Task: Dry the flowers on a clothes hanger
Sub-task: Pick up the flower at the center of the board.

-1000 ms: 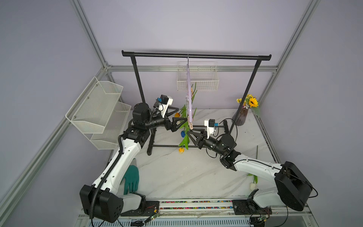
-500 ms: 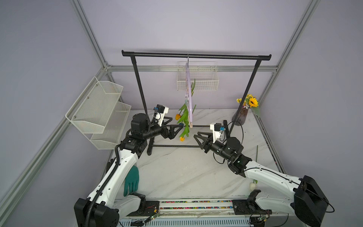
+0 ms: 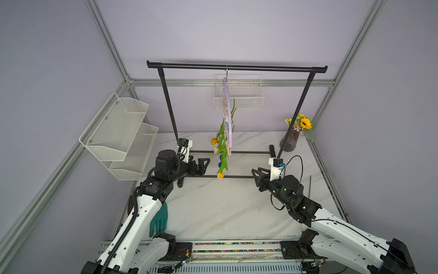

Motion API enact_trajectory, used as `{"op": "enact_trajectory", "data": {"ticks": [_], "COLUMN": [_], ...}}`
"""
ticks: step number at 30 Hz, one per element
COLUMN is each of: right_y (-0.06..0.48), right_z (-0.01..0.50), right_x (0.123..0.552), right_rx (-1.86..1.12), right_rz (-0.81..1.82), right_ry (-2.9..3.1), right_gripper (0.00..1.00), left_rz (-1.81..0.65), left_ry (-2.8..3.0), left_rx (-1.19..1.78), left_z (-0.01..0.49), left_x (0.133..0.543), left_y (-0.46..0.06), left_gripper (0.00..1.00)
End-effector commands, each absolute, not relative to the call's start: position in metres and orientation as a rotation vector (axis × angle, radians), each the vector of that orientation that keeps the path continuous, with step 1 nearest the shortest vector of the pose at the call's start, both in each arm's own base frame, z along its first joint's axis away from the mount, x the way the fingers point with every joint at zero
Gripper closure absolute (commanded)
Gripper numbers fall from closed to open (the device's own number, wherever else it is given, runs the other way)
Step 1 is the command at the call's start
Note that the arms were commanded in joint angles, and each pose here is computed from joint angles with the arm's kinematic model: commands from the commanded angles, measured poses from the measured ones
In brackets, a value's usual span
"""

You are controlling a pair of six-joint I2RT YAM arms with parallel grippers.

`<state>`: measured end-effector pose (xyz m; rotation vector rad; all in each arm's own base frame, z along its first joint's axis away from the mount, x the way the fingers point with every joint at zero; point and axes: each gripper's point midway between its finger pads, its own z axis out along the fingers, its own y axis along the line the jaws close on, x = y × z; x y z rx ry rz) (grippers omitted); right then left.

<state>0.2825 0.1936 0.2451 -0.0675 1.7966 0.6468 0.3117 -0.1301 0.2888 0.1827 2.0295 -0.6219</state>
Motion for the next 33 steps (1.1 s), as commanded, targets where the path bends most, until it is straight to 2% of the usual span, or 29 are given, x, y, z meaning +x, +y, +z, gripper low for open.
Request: {"op": "enact_trajectory", "data": {"ticks": [1,5,8,12,14,20,25,33], "right_y": [0.153,0.121,0.105,0.081,0.064,0.011,-0.031,-0.097], "right_z": [0.217,0.202,0.190,0.169,0.158,0.140,0.132,0.096], "right_x": [0.288,0.293,0.297,0.301,0.301,0.297,0.283,0.260], "right_rx": [0.098,0.278,0.359,0.496,0.595,0.863,1.072,1.459], "right_rz": [0.437,0.301,0.220,0.118,0.093,0.008,-0.135,-0.392], "right_ry": [1.866,1.860,1.886,1.939,1.953,1.916,1.834,1.787], "right_gripper": [0.58,0.63,0.62,0.48,0.43,0.42,0.35,0.35], "left_rz": [-0.534,-0.439,-0.398,-0.393,-0.390,-0.390,-0.388,-0.419], "left_ry": [2.043,2.095,2.116,2.113,2.113,2.121,2.125,2.133], "left_rx": [0.067,-0.071,-0.137,-0.162,-0.171,-0.179,-0.180,-0.178], "left_z": [0.285,0.267,0.257,0.256,0.256,0.252,0.250,0.245], "left_x": [0.312,0.315,0.316,0.318,0.319,0.320,0.321,0.324], "left_y": [-0.110,-0.090,-0.081,-0.079,-0.078,-0.078,-0.078,-0.083], "left_gripper": [0.00,0.00,0.00,0.00,0.00,0.00,0.00,0.00]}}
